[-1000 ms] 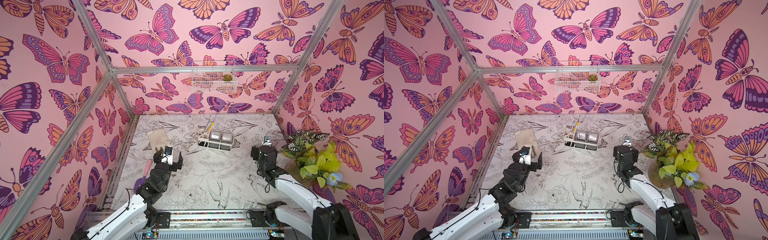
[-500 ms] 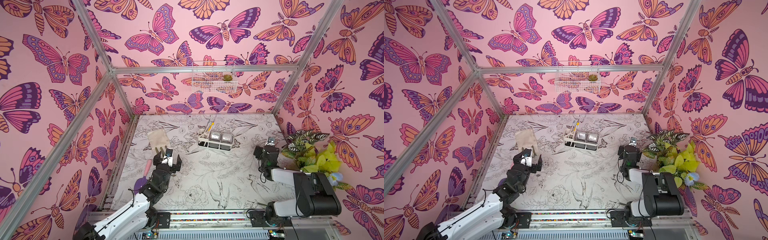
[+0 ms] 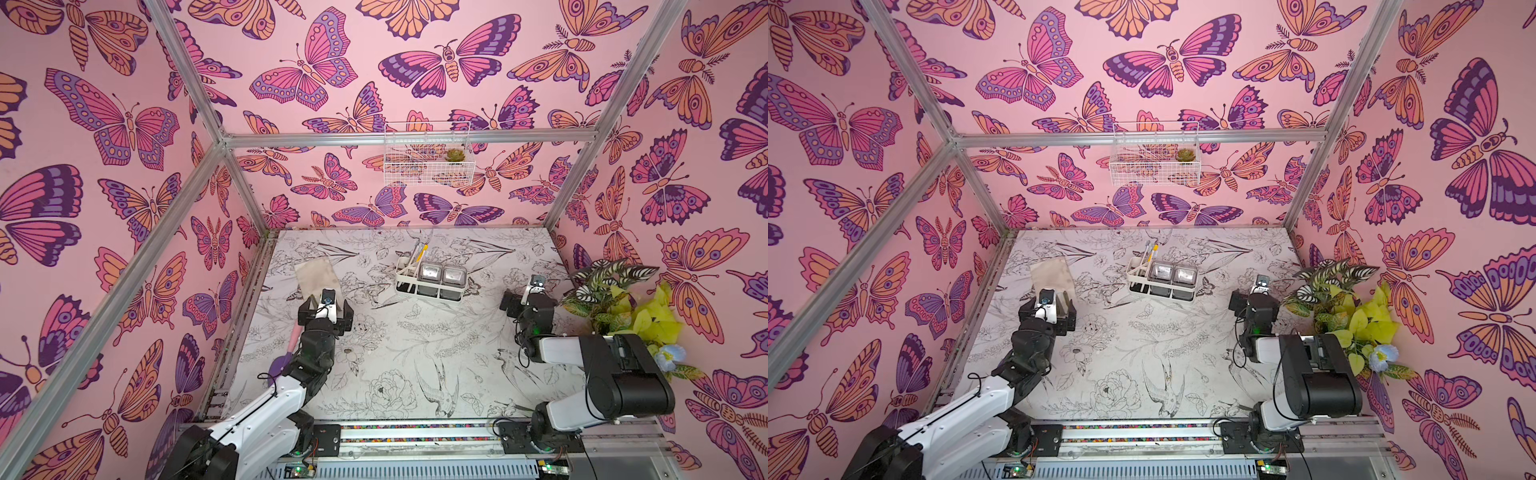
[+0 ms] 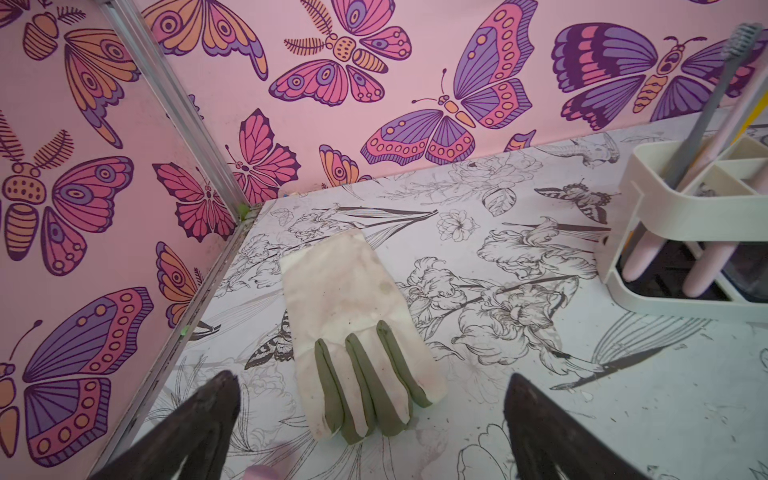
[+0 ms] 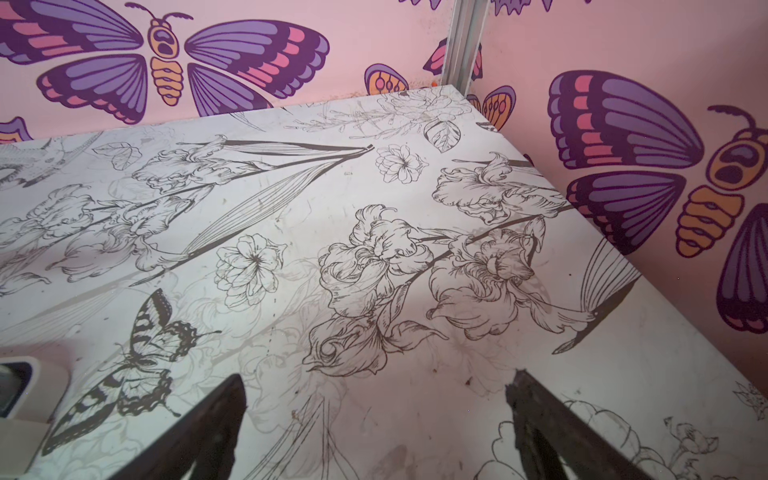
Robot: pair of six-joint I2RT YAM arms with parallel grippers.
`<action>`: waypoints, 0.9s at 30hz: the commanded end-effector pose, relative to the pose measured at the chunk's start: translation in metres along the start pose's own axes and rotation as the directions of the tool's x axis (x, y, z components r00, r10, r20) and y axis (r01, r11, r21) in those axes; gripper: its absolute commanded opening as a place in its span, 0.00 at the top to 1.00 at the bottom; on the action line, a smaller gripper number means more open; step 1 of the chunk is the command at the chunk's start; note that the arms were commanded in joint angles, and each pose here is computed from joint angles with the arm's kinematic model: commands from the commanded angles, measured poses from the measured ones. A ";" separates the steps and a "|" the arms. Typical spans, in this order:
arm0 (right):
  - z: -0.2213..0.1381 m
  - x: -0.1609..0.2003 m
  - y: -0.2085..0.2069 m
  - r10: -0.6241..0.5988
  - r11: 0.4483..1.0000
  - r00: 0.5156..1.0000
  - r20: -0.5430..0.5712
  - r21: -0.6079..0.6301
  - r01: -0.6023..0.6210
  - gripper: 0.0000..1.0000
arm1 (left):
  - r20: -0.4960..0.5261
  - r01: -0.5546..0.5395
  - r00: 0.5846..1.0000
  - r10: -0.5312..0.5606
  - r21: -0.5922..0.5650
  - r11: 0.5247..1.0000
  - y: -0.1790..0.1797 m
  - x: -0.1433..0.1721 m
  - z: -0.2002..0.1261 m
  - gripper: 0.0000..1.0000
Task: Place the toothbrush into the toothbrush holder
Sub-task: Reset both arms
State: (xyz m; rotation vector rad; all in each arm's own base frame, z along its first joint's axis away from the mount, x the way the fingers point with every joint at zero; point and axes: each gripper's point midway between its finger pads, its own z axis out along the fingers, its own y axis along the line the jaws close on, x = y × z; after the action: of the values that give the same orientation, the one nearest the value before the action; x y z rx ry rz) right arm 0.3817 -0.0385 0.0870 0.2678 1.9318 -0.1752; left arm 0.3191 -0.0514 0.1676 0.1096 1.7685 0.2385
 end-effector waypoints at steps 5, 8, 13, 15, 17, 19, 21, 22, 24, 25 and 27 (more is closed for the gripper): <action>-0.001 -0.011 0.004 -0.004 1.000 0.999 0.035 -0.012 0.004 0.01 | -0.013 0.031 0.999 -0.032 -0.110 0.993 0.022 0.021 0.024 0.00; -0.001 -0.011 0.003 -0.002 1.000 0.999 0.033 -0.010 0.002 0.01 | -0.062 0.002 0.998 -0.009 -0.116 0.993 0.019 0.035 0.041 0.00; -0.001 -0.011 0.003 -0.001 1.000 0.999 0.034 -0.009 0.001 0.01 | -0.153 -0.073 0.987 0.055 -0.115 0.991 0.013 0.040 0.074 0.00; -0.001 -0.011 0.003 -0.002 1.000 0.999 0.034 -0.008 0.003 0.01 | -0.182 -0.099 0.980 0.075 -0.127 0.987 0.015 0.043 0.083 0.00; -0.001 -0.011 0.003 -0.002 1.000 0.999 0.034 -0.008 0.002 0.01 | -0.194 -0.086 0.979 0.061 -0.122 0.989 0.017 0.044 0.086 0.01; -0.001 -0.011 0.003 -0.002 1.000 0.999 0.034 -0.008 0.003 0.01 | -0.189 -0.095 0.978 0.084 -0.054 0.994 0.011 0.050 0.082 0.02; -0.001 -0.011 0.003 -0.002 1.000 0.999 0.033 -0.008 0.002 0.01 | -0.053 -0.022 0.998 0.018 -0.088 0.996 0.024 0.041 0.079 0.00; -0.001 -0.011 0.003 -0.003 1.000 0.999 0.034 -0.008 0.003 0.01 | -0.065 0.029 0.997 -0.038 -0.129 0.991 0.037 0.054 0.070 0.00; -0.001 -0.011 0.003 -0.003 1.000 0.999 0.033 -0.008 0.003 0.01 | -0.085 0.132 0.987 -0.139 -0.083 0.988 0.046 0.066 0.069 0.00; -0.001 -0.011 0.004 -0.002 1.000 0.999 0.034 -0.009 0.003 0.01 | -0.124 0.175 0.975 -0.182 -0.069 0.982 0.050 0.078 0.074 0.00; -0.001 -0.011 0.003 -0.002 1.000 0.999 0.034 -0.008 0.002 0.01 | -0.121 0.175 0.976 -0.183 -0.072 0.982 0.053 0.078 0.086 0.00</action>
State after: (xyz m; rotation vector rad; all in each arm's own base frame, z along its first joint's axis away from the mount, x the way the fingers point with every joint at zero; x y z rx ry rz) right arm 0.3820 -0.0381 0.0878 0.2606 1.9296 -0.1787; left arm 0.3674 0.0333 0.0771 -0.0894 1.9403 0.3157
